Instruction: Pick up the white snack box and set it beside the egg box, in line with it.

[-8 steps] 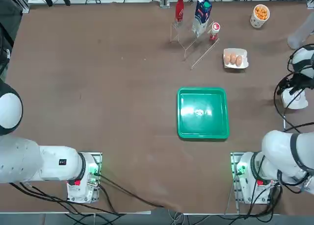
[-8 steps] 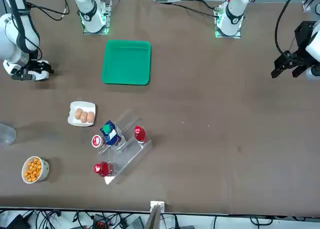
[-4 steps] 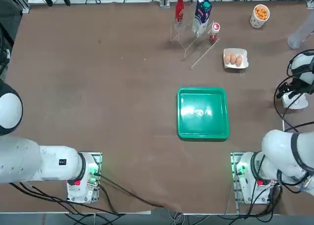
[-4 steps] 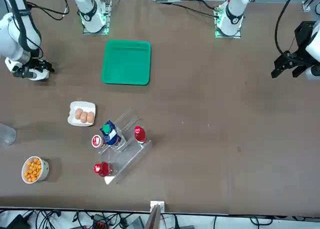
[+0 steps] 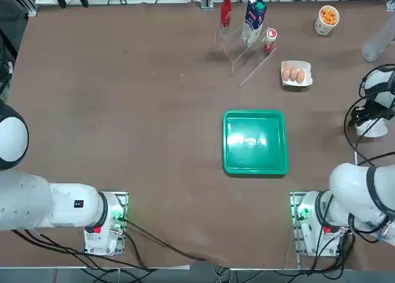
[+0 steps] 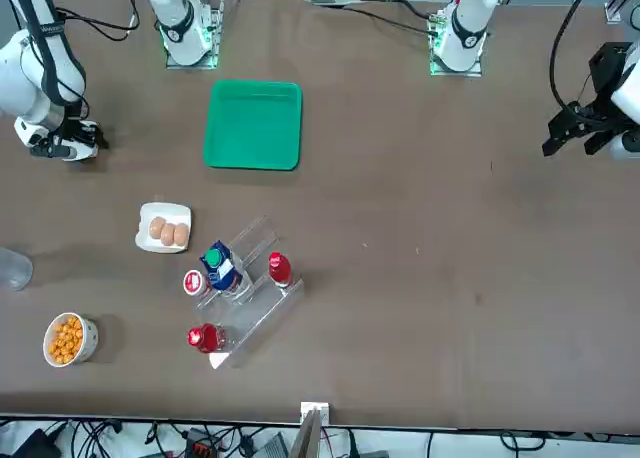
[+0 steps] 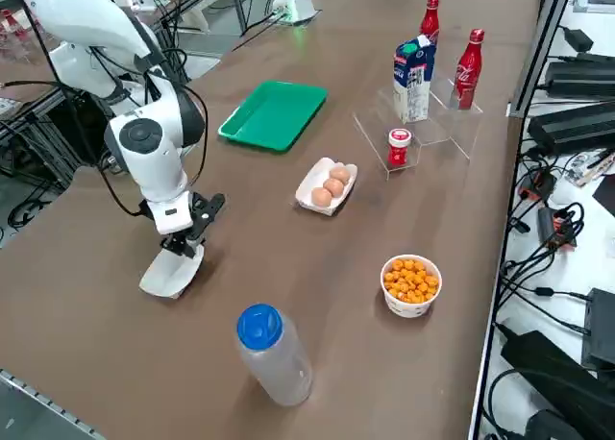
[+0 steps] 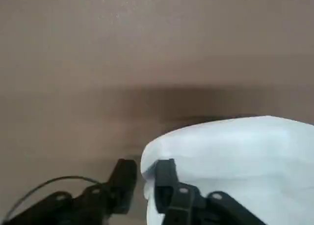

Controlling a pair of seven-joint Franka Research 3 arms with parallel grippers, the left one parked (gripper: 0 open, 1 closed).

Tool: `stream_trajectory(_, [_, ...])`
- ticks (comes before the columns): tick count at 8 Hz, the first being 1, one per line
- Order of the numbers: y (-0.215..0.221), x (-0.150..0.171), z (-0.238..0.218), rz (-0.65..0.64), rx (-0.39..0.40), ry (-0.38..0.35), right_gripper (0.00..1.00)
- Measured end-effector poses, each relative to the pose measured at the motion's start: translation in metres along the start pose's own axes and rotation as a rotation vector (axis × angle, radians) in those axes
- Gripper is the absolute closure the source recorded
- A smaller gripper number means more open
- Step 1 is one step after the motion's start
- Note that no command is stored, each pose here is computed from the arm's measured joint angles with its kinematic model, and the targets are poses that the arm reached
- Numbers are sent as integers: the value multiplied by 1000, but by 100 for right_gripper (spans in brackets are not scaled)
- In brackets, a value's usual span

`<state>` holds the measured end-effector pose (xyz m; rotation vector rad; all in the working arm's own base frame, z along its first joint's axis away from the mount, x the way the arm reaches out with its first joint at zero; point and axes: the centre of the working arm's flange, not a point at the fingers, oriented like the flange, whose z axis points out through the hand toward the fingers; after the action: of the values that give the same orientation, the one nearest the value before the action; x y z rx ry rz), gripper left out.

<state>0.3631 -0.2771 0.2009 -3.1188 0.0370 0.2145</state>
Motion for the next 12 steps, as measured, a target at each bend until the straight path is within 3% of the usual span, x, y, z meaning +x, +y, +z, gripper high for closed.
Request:
stream_trajectory(1, [1,-1,0,3,0,0,88])
stream_trajectory(3, [5,-2,-1,11,0,3,98])
stream_trajectory(8, [13,14,-24,5,-21,26,98])
stream_trajectory(12, [-21,85,-112,-30,-40,-12,98])
